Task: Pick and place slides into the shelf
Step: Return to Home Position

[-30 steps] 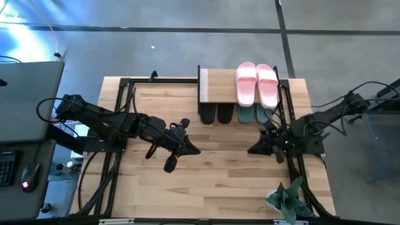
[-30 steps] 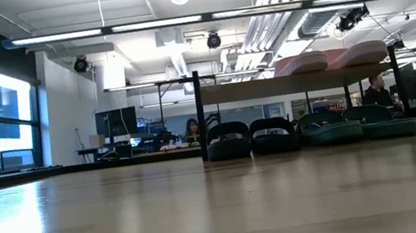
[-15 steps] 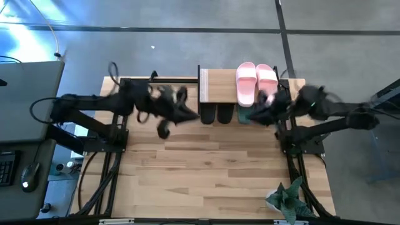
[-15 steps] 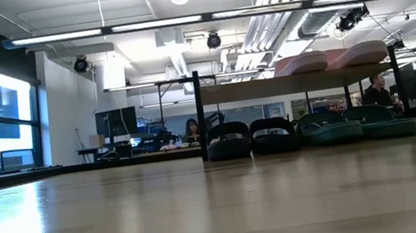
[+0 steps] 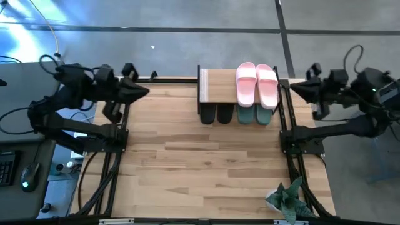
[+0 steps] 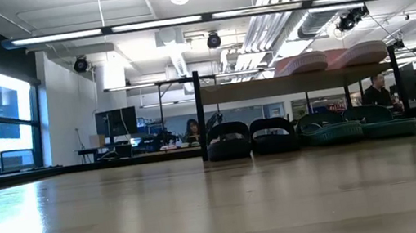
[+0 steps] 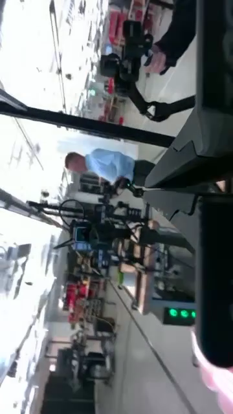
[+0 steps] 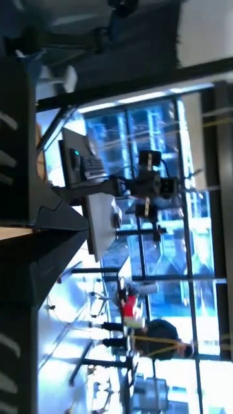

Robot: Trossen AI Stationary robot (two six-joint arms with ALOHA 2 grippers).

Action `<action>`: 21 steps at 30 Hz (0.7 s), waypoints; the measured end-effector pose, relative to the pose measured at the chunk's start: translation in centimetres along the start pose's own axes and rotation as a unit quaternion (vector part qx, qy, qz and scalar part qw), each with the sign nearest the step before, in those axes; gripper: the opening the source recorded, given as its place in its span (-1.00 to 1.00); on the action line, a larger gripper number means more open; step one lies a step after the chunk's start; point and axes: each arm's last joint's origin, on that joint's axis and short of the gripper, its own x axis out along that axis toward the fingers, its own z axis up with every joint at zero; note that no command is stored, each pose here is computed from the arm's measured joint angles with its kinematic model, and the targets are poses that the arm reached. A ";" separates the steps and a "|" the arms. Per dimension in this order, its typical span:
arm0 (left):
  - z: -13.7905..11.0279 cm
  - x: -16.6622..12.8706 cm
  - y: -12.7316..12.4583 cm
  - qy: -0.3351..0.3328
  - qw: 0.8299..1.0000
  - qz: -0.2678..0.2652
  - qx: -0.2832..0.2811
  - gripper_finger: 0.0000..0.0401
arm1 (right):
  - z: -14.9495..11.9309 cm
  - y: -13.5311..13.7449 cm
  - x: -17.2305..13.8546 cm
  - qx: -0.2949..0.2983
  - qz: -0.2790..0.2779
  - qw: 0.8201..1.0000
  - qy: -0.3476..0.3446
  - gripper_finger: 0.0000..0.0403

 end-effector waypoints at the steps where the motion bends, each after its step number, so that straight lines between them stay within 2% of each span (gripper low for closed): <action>1: 0.0 -0.6 -0.2 0.006 1.000 0.001 -0.002 -0.98 | -0.5 -0.1 -0.8 0.009 -0.008 1.000 -0.003 -1.00; 4: -0.1 -1.8 -0.6 0.025 0.999 0.021 -0.005 -0.98 | -2.6 -0.4 -2.6 0.037 -0.024 0.999 -0.014 -1.00; 7: -0.3 -3.1 -0.8 0.041 0.998 0.054 0.006 -0.98 | -4.6 -0.5 -4.1 0.061 -0.019 0.996 -0.057 -1.00; 12: -0.5 -5.3 -1.1 0.032 0.995 0.095 0.010 -0.98 | -7.4 -0.8 -6.4 0.088 -0.011 0.991 -0.101 -1.00; 21: -4.9 -9.7 -0.8 -0.034 0.994 0.099 -0.014 -0.98 | -10.1 -1.3 -10.1 0.118 -0.035 0.978 -0.167 -1.00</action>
